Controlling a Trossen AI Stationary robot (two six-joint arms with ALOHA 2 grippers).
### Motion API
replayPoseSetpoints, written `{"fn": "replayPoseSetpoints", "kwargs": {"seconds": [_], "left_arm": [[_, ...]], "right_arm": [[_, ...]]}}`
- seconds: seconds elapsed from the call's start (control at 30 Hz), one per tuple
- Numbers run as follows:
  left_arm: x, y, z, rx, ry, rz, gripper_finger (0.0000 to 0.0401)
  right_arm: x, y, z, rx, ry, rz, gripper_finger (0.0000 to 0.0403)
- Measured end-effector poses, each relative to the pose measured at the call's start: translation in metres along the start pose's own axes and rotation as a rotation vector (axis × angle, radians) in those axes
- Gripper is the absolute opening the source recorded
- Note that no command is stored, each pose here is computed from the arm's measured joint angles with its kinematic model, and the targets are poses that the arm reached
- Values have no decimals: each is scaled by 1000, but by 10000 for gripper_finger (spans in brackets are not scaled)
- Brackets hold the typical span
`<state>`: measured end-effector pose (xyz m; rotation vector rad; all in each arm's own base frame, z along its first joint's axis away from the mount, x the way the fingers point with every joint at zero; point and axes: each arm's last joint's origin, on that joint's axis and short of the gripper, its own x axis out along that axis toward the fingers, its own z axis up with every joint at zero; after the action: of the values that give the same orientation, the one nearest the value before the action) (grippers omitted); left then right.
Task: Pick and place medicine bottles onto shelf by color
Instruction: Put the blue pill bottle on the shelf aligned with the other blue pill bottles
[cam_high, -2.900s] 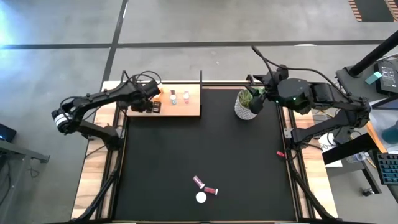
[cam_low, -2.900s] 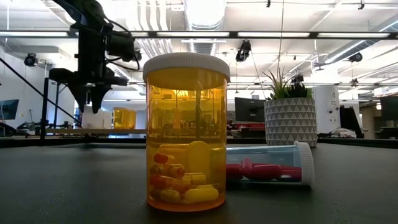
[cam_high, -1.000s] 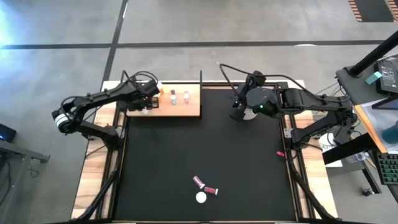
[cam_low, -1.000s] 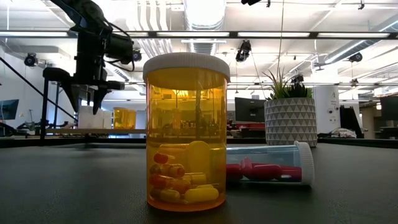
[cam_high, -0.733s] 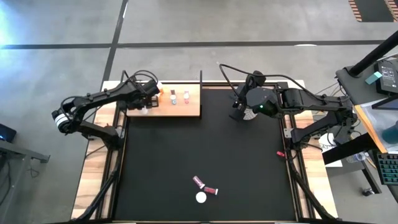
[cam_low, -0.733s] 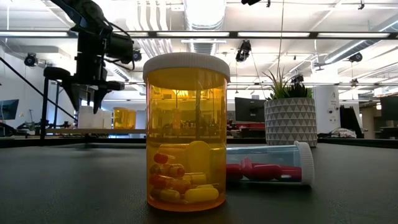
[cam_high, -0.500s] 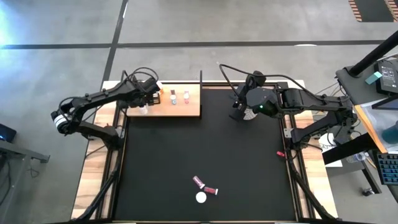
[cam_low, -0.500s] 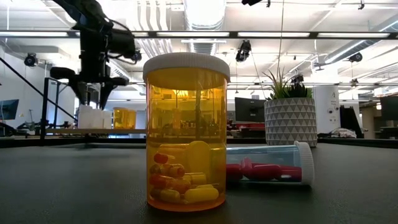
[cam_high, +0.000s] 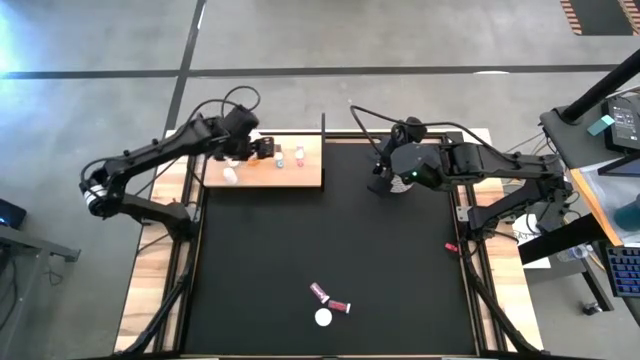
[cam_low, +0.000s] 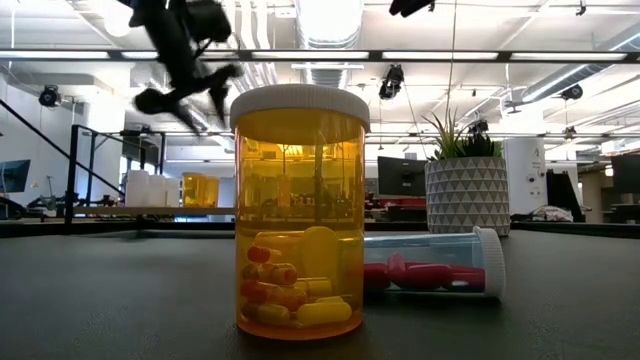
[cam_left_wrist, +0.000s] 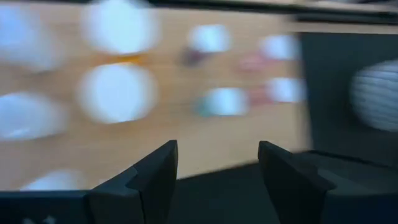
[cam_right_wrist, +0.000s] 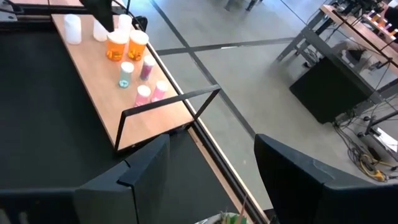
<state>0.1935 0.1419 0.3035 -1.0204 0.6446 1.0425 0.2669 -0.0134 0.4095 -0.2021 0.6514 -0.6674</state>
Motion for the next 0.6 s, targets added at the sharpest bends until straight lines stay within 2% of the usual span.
{"fn": "replayPoseSetpoints", "kwargs": {"seconds": [0.2, 0.5, 0.6], "left_arm": [[-14, -44, -13, 108, -41, -361, 206], [-43, -96, -57, 242, -77, -726, 206], [-55, -110, -74, 307, -92, -851, 206]], "right_arm": [[3, 2, 0, -4, 4, 0, 226], [4, 3, 5, -40, -40, 0, 226], [3, 3, 8, -11, -64, 1, 226]]}}
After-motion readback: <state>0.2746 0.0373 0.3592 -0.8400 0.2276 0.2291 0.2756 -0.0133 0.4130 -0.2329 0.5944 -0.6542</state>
